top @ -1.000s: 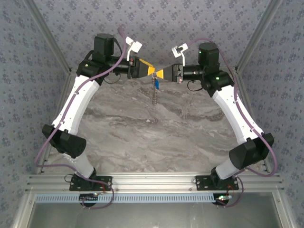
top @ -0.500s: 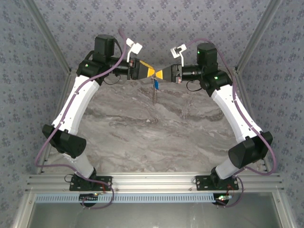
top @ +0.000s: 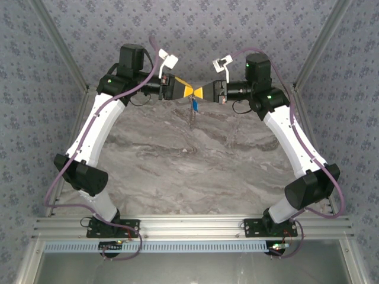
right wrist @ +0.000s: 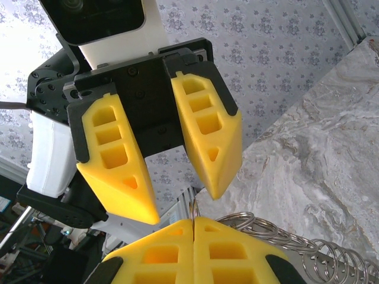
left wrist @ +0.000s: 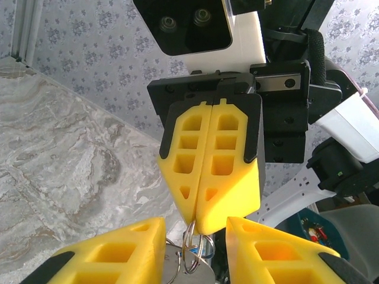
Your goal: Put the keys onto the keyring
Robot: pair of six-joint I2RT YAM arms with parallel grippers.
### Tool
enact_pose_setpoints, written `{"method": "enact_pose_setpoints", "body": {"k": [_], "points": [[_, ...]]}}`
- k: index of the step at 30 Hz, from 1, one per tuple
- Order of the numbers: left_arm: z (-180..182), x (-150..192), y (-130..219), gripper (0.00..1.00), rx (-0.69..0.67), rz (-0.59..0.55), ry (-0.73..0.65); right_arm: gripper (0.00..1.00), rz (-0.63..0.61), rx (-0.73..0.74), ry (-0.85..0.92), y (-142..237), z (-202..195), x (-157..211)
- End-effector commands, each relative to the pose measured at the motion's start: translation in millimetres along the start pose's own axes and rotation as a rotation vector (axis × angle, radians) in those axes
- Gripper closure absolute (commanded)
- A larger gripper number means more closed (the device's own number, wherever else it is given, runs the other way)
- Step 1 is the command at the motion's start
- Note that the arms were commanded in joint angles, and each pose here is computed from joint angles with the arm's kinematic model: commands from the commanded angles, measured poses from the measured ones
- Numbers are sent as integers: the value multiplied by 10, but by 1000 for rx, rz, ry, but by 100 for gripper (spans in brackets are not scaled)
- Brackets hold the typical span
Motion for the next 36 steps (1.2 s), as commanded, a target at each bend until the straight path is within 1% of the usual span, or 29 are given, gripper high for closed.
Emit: {"method": "enact_pose_setpoints", "body": {"k": [1, 6, 16, 19, 20, 21, 24, 25, 28, 29, 36], "points": [[4, 39, -55, 72, 46, 24, 2, 100, -22, -30, 56, 25, 139, -113], [8, 39, -65, 78, 52, 26, 2, 100, -23, -37, 53, 17, 132, -120], [4, 31, -89, 99, 59, 25, -6, 100, -31, -36, 50, 9, 116, -132], [-7, 30, -96, 100, 58, 25, -2, 100, -34, -35, 45, 3, 110, -135], [-16, 1, -97, 100, 55, 12, -23, 100, -42, -26, 44, 25, 116, -143], [-19, -11, -95, 100, 45, 4, -28, 91, -53, -17, 42, 52, 117, -149], [-54, -58, -62, 100, 7, -34, -54, 69, -124, 15, 41, 214, 103, -185], [-62, -73, -54, 100, -5, -50, -62, 65, -144, 24, 17, 264, 88, -181], [-127, -131, -12, 100, -31, -109, -98, 61, -214, 57, 3, 408, 86, -155], [-98, -116, -12, 100, -43, -122, -93, 60, -234, 66, 2, 438, 92, -139], [-195, -197, 39, 100, -52, -214, -125, 50, -280, 85, -10, 471, 99, -5]]}}
Point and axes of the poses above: each hand's point on the last joint's axis, 136 mm out from that joint toward the fingers, its own y axis back along the fingers, its own z axis along the line the jaws close on, x = y × z, the point moved 10 cm from there along y, back along the fingers, and after that the axes turned 4 degrees about y, right-handed, at the moved point
